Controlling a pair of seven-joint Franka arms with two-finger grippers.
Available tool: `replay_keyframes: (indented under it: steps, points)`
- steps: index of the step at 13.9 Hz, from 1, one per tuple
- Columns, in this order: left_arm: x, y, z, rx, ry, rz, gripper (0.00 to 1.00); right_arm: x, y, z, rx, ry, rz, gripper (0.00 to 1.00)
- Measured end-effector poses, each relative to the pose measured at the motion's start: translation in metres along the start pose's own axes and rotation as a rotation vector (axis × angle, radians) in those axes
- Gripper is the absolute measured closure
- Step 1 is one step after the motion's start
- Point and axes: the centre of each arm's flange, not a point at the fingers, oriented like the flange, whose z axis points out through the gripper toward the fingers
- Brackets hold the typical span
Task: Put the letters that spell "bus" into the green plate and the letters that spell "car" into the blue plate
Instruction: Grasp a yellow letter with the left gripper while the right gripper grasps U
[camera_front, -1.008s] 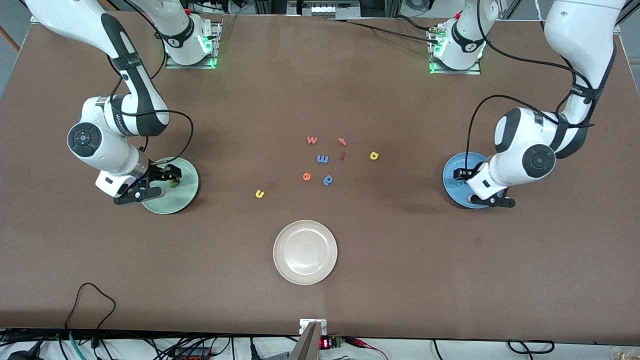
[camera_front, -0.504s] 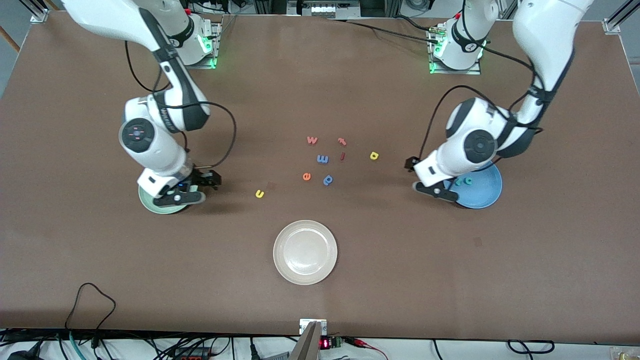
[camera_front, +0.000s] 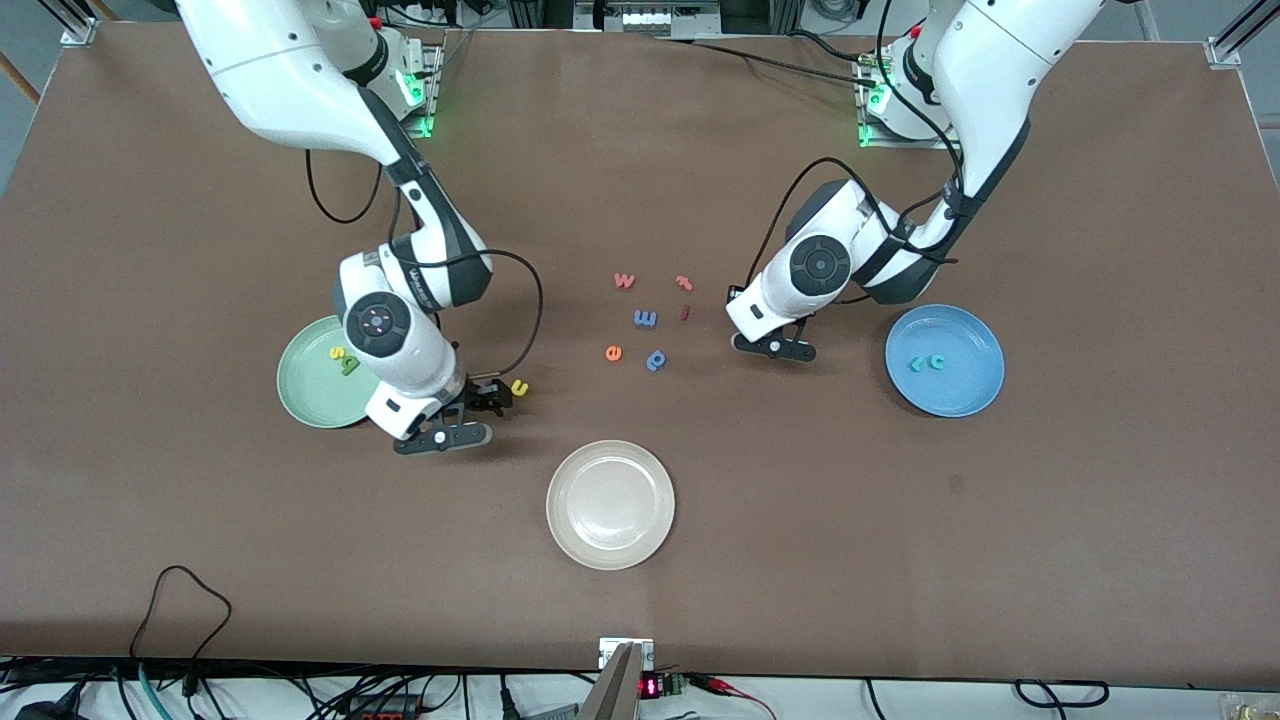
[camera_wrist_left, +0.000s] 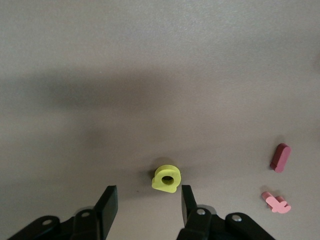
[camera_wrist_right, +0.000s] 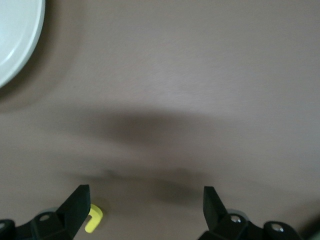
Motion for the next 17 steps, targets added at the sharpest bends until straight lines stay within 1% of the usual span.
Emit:
replay_keyframes:
  steps: [3, 5, 10, 11, 13, 14, 15, 17]
  points:
    - [0.0, 0.001, 0.005, -0.005, -0.003, -0.034, 0.39, -0.009, -0.027, 0.016, -0.002, -0.026, -0.041, 0.0]
    - [0.001, 0.003, 0.012, -0.012, -0.005, -0.054, 0.39, -0.016, -0.04, 0.018, -0.001, -0.052, -0.059, 0.0]
    - [0.003, 0.005, 0.023, -0.032, -0.001, -0.067, 0.39, -0.024, -0.041, 0.027, -0.01, -0.094, -0.065, 0.0]
    - [0.003, 0.005, 0.025, -0.033, -0.002, -0.067, 0.4, -0.026, -0.042, 0.03, -0.01, -0.1, -0.066, 0.01]
    - [0.003, 0.005, 0.027, -0.034, -0.005, -0.067, 0.41, -0.031, -0.049, 0.035, -0.008, -0.11, -0.077, 0.04]
    - [0.002, 0.007, 0.027, -0.033, -0.006, -0.065, 0.45, -0.032, -0.053, 0.036, -0.008, -0.112, -0.08, 0.09]
    - [0.001, 0.009, 0.028, -0.032, -0.007, -0.065, 0.45, -0.033, -0.055, 0.036, -0.007, -0.112, -0.082, 0.09]
    - [-0.001, 0.014, 0.029, -0.029, -0.008, -0.068, 0.49, -0.033, -0.055, 0.036, -0.007, -0.111, -0.082, 0.09]
